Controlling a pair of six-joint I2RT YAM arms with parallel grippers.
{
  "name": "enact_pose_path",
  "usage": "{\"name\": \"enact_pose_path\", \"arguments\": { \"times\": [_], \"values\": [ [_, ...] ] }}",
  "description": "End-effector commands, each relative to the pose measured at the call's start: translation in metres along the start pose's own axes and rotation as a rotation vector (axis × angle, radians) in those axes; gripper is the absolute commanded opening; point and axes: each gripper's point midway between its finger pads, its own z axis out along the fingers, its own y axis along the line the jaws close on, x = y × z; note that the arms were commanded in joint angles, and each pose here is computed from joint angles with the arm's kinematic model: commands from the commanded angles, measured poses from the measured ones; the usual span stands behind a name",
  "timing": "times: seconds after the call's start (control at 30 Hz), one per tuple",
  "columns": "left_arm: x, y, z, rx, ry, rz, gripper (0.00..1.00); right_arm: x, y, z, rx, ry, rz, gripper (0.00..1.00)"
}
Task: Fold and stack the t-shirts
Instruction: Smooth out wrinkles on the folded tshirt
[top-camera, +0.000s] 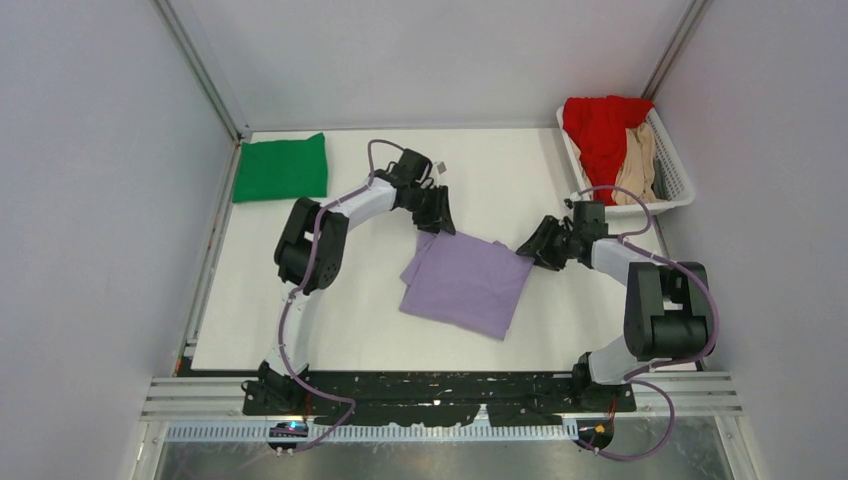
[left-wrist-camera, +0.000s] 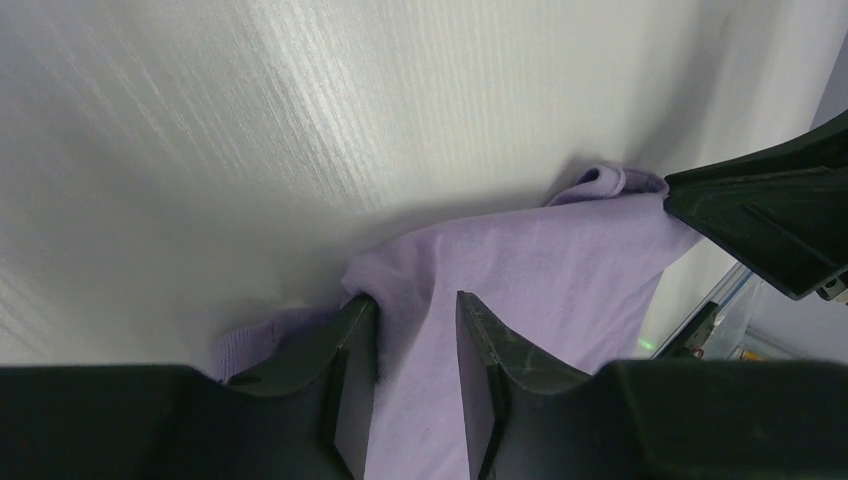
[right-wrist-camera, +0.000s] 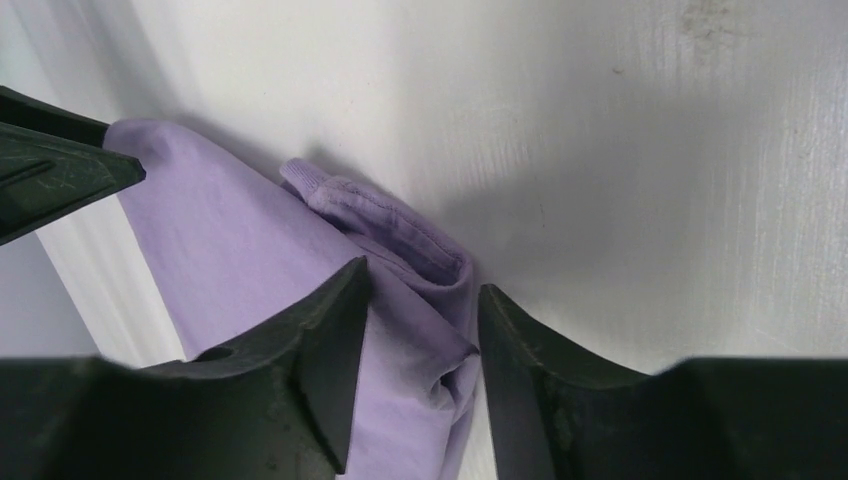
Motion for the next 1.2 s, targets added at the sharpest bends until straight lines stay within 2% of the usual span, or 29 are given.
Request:
{"name": "enact_pose_path", "arguments": {
  "times": [0.0, 0.07, 0.1, 0.13, 0.23, 0.37, 0.63, 0.93, 1.17],
  "values": [
    [0.002, -0.014, 0.004, 0.052, 0.000, 0.009, 0.32, -0.005, 0.006, 0.003, -0.043, -0.021, -0.012, 0.43],
    [0.002, -0.017, 0.003, 0.062, 0.001, 0.011, 0.20, -0.007, 0.010, 0.001, -0.054, -0.030, -0.016, 0.35],
    [0.003, -0.018, 0.003, 0.065, 0.005, 0.011, 0.07, -0.008, 0.011, -0.001, -0.059, -0.037, -0.021, 0.32],
    [0.003, -0.021, 0.002, 0.076, 0.007, 0.013, 0.00, -0.009, 0.013, -0.002, -0.063, -0.040, -0.024, 0.30],
    [0.004, -0.033, -0.006, 0.129, 0.001, 0.026, 0.00, -0.010, 0.017, -0.010, -0.070, -0.052, -0.038, 0.24],
    [0.002, -0.049, -0.029, 0.173, -0.067, 0.061, 0.00, -0.012, 0.024, -0.022, -0.082, -0.077, -0.078, 0.14],
    [0.013, -0.073, -0.078, 0.235, -0.181, 0.101, 0.00, -0.011, 0.051, -0.047, -0.172, -0.099, -0.155, 0.08],
    [0.033, -0.057, -0.111, 0.175, -0.270, 0.078, 0.00, -0.014, 0.071, -0.066, -0.230, -0.124, -0.185, 0.07],
    [0.021, -0.021, -0.110, 0.174, -0.307, -0.025, 0.00, -0.020, 0.076, -0.054, -0.261, -0.105, -0.170, 0.07]
  ]
}}
